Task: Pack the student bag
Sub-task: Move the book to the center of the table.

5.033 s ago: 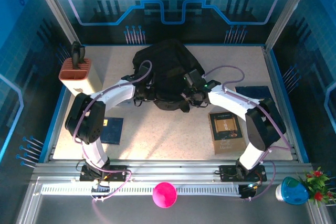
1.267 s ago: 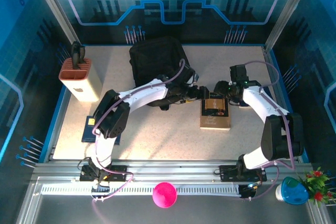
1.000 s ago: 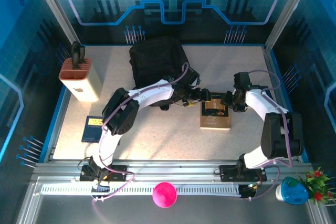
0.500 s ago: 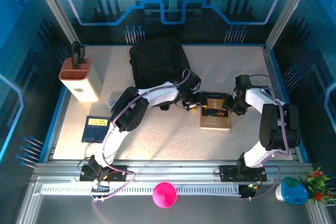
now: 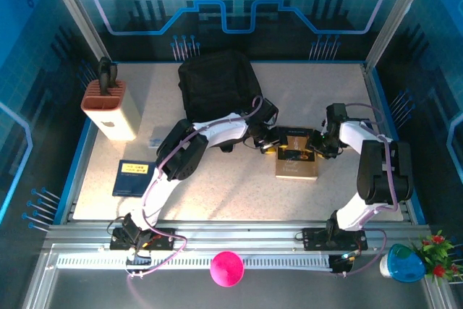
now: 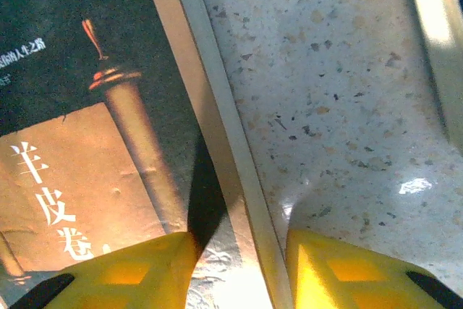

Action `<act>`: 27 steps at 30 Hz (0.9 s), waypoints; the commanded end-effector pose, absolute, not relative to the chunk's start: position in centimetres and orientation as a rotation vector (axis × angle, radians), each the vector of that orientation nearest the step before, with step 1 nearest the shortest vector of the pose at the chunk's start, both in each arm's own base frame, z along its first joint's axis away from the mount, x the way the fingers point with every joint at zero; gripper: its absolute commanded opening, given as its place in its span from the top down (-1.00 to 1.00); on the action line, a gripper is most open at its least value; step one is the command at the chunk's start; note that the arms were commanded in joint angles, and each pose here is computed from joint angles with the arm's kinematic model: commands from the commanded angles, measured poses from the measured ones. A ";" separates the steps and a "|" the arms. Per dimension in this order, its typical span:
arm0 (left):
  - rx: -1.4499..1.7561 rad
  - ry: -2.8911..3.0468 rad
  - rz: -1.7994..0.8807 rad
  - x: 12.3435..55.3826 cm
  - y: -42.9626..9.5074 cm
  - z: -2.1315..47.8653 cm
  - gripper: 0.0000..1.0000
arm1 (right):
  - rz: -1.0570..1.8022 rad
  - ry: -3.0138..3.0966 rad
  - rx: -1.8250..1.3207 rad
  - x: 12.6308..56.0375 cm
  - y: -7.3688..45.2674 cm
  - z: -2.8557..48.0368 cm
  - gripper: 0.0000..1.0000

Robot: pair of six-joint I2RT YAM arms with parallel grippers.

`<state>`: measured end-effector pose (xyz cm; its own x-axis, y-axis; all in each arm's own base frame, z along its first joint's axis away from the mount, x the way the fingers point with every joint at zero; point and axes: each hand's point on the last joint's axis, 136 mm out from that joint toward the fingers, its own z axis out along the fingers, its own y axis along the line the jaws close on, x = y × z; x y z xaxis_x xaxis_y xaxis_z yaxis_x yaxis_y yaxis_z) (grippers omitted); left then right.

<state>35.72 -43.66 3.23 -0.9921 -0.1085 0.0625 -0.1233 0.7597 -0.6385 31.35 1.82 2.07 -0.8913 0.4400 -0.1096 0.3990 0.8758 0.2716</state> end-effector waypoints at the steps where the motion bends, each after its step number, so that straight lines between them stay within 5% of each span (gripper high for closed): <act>1: 0.150 -2.863 1.144 35.4 -45.3 3.2 0.01 | 0.471 2.930 0.663 30.6 2.7 0.7 0.19; 14: -0.172 -2.793 1.663 35.2 -47.4 14.0 0.24 | 0.628 2.855 0.709 31.5 3.7 1.9 0.32; 27: -0.080 -2.805 1.615 35.1 -45.8 11.4 0.29 | 0.772 2.831 0.697 32.2 5.8 1.9 0.48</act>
<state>36.16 -44.81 10.22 -0.9928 -0.0458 -0.1107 0.0663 0.5598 -0.8260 32.73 2.49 2.32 -0.8655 0.4934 -0.0864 0.4209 0.8099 0.4086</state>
